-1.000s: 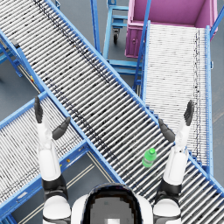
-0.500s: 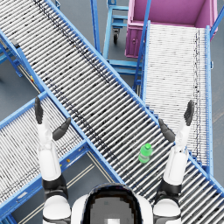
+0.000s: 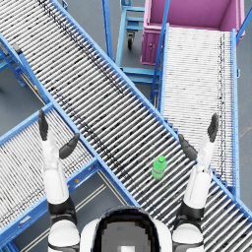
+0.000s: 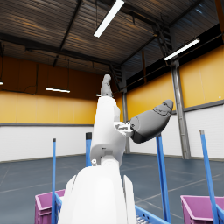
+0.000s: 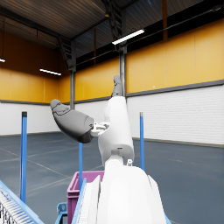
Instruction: Pick up the oil and place it on the left assembly line, put the cola on the right, and keep Sprite still
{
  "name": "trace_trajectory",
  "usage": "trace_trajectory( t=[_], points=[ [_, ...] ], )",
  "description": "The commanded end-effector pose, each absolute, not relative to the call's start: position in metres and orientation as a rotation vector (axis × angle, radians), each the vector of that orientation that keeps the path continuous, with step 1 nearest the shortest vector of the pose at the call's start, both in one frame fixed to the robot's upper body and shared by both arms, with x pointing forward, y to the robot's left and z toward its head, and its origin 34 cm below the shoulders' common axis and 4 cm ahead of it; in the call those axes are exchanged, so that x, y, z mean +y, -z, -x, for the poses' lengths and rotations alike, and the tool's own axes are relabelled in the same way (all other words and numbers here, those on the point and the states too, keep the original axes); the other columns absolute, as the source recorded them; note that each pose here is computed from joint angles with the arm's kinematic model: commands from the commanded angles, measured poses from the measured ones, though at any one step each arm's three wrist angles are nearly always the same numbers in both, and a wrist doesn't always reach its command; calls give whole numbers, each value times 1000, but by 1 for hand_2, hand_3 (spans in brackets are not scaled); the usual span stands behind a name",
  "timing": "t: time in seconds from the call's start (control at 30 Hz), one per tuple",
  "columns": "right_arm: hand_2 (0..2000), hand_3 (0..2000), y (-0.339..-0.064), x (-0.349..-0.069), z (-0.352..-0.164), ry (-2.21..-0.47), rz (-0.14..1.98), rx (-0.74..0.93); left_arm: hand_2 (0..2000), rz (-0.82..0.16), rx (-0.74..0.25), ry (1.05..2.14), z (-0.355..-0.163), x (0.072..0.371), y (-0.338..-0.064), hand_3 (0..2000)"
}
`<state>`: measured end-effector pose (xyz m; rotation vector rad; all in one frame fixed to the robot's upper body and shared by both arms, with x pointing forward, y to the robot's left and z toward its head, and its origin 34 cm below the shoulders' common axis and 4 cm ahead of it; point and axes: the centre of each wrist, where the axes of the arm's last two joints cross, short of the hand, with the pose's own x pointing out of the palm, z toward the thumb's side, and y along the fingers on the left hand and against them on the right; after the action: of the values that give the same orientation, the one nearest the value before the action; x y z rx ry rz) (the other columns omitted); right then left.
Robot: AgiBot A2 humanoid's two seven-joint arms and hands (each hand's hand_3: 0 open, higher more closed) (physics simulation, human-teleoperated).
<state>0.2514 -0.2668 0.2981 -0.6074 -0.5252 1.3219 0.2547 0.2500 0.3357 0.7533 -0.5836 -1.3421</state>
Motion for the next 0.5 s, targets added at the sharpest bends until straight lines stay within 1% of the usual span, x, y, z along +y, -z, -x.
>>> trace_trajectory(
  t=[0.03, 0.17, 0.2, 0.27, 0.33, 0.37, 0.4, 0.43, 0.5],
  points=[
    [0, 0, -300, -268, -252, -1318, 614, -529, 0, -753, -584, 1342, -255, 250, -336, 0],
    [0, 0, -297, -266, -251, -1323, 605, -524, 0, -753, -584, 1341, -254, 250, -335, 0],
    [0, 0, -300, -268, -251, -1317, 615, -531, 0, -769, -596, 1334, -253, 251, -340, 0],
    [0, 0, -299, -267, -251, -1322, 611, -528, 0, -754, -586, 1341, -254, 250, -336, 0],
    [0, 0, -296, -266, -251, -1324, 600, -522, 0, -767, -597, 1329, -253, 252, -340, 0],
    [0, 0, -300, -267, -252, -1322, 614, -530, 0, -755, -587, 1339, -254, 250, -336, 0],
    [0, 0, -299, -266, -251, -1326, 611, -528, 0, -764, -595, 1330, -253, 252, -339, 0],
    [0, 0, -296, -266, -251, -1326, 599, -522, 0, -754, -588, 1337, -254, 251, -336, 0],
    [0, 0, -300, -265, -251, -1329, 615, -531, 0, -766, -599, 1320, -252, 254, -341, 0]
  ],
)
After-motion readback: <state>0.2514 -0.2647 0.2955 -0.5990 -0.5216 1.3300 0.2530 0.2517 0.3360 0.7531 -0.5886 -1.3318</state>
